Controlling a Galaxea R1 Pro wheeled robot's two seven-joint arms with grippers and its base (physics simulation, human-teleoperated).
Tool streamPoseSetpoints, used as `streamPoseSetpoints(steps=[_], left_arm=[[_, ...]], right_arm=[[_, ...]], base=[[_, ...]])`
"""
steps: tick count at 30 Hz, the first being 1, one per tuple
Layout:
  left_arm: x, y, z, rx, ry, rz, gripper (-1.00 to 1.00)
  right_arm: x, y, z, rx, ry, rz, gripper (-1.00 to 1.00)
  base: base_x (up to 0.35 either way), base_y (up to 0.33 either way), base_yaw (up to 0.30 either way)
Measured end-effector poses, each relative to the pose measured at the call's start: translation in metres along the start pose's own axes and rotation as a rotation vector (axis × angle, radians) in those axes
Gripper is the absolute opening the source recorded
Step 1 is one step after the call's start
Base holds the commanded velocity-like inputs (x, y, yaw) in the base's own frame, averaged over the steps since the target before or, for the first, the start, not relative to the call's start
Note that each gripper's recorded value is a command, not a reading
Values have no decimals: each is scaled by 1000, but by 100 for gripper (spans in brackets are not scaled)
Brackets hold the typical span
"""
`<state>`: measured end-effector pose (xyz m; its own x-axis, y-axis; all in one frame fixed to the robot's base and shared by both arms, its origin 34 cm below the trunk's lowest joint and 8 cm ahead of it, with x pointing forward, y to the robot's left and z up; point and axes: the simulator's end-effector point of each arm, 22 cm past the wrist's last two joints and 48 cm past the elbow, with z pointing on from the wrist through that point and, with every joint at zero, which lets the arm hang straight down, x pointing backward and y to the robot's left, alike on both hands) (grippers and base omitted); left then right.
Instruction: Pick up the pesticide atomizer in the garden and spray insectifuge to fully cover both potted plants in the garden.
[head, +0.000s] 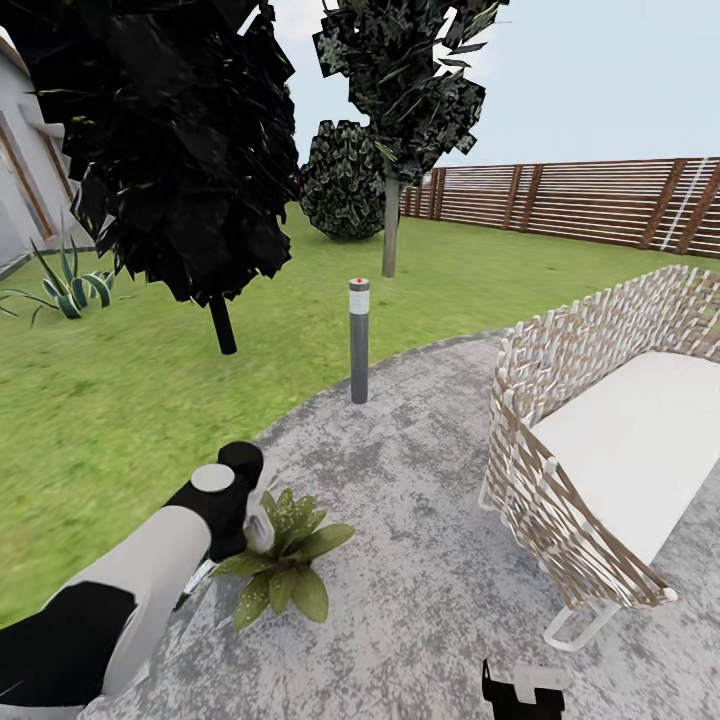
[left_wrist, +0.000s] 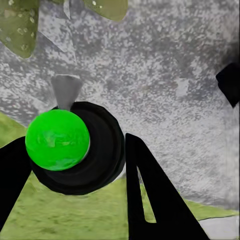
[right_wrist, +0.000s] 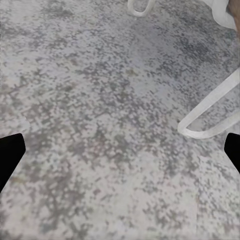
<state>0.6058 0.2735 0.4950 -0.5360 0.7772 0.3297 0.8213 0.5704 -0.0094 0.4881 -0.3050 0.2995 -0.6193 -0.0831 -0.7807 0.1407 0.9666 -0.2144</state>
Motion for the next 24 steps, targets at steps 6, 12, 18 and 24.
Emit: streamPoseSetpoints(steps=[6, 12, 18, 24], left_arm=[[-9, 1, -10, 1, -37, -6, -100], [-4, 0, -4, 7, -18, -3, -100], [10, -26, 33, 64, 27, 13, -100], [14, -23, 34, 59, 27, -2, -100]], right_arm=[[-1, 0, 0, 0, -1, 0, 100], [-1, 0, 0, 0, -1, 1, 100], [0, 0, 0, 0, 0, 1, 100], [0, 0, 0, 0, 0, 0, 100]], base=[[268, 0, 0], [43, 0, 0], [1, 0, 0], [-92, 30, 0]])
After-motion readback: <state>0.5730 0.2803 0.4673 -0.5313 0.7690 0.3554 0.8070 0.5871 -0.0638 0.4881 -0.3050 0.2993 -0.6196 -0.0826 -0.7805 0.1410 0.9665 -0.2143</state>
